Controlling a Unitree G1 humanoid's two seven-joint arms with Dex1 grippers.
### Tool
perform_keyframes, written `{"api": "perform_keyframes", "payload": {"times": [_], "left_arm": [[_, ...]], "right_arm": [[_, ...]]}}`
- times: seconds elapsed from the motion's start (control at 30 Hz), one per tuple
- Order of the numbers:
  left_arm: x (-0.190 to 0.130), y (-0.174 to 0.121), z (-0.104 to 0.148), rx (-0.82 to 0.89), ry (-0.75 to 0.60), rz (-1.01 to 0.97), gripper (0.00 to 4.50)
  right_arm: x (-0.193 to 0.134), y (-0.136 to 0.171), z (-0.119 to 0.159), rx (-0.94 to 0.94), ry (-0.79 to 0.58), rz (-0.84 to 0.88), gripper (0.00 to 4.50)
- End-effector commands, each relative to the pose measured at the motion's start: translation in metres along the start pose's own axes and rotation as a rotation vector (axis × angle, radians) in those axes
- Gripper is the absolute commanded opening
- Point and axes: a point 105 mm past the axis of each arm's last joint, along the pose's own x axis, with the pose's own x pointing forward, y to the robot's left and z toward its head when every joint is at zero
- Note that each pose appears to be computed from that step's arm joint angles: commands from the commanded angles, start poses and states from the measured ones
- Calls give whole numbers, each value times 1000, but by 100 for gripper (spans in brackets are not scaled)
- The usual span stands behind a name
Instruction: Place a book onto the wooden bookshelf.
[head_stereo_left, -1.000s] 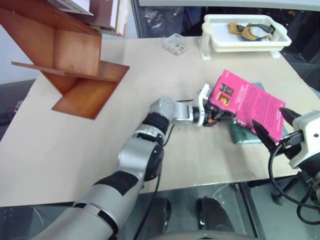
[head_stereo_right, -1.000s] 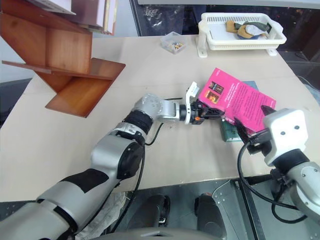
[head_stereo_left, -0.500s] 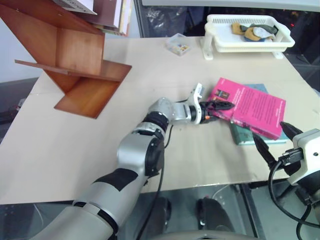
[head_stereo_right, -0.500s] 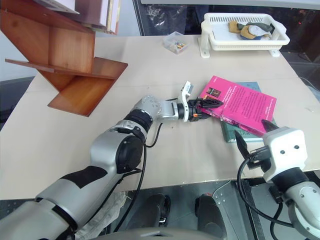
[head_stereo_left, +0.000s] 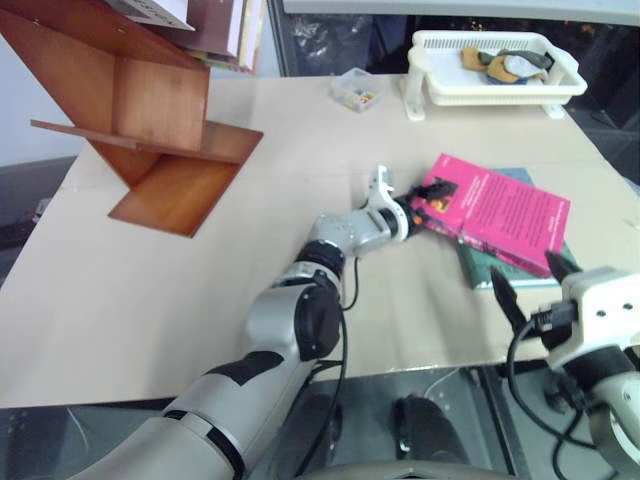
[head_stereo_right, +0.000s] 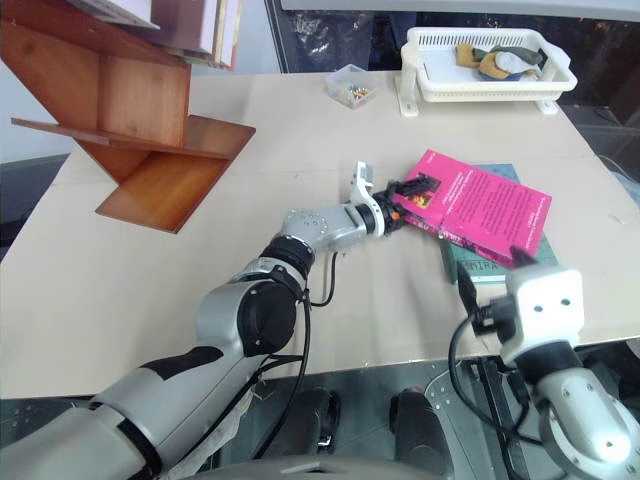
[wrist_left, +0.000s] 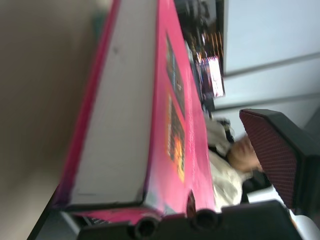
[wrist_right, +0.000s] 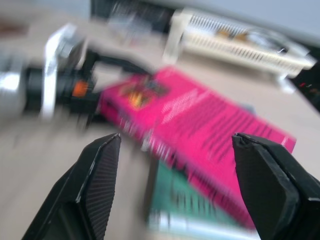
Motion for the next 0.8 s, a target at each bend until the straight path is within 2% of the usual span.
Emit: {"api": "perform_keyframes", "payload": {"times": [0.03,0.2,0.27,0.4,0.47,0.6,0.7,0.8], "left_arm": [[10,-23,-7,31,13,-60,443],[5,-31,-4,20,27,-129,443],[2,-36,-2,13,37,-157,443],[-7,-42,1,18,56,-195,443],[-12,-38,-1,19,72,-183,443],[-15,-35,-8,5,97,-174,443],[-10,-32,-14,-23,90,-158,443],[3,-30,-9,-41,19,-119,443]], "right_arm": [[23,8,0,50,-43,-15,362],[60,-5,9,139,-147,-148,362],[66,-7,10,127,-163,-162,362],[63,-8,18,262,-211,-174,362],[54,-3,13,206,-173,-126,362],[27,19,-6,-9,-23,77,362],[17,17,-9,-63,30,86,362],[16,15,-12,-110,65,84,362]]}}
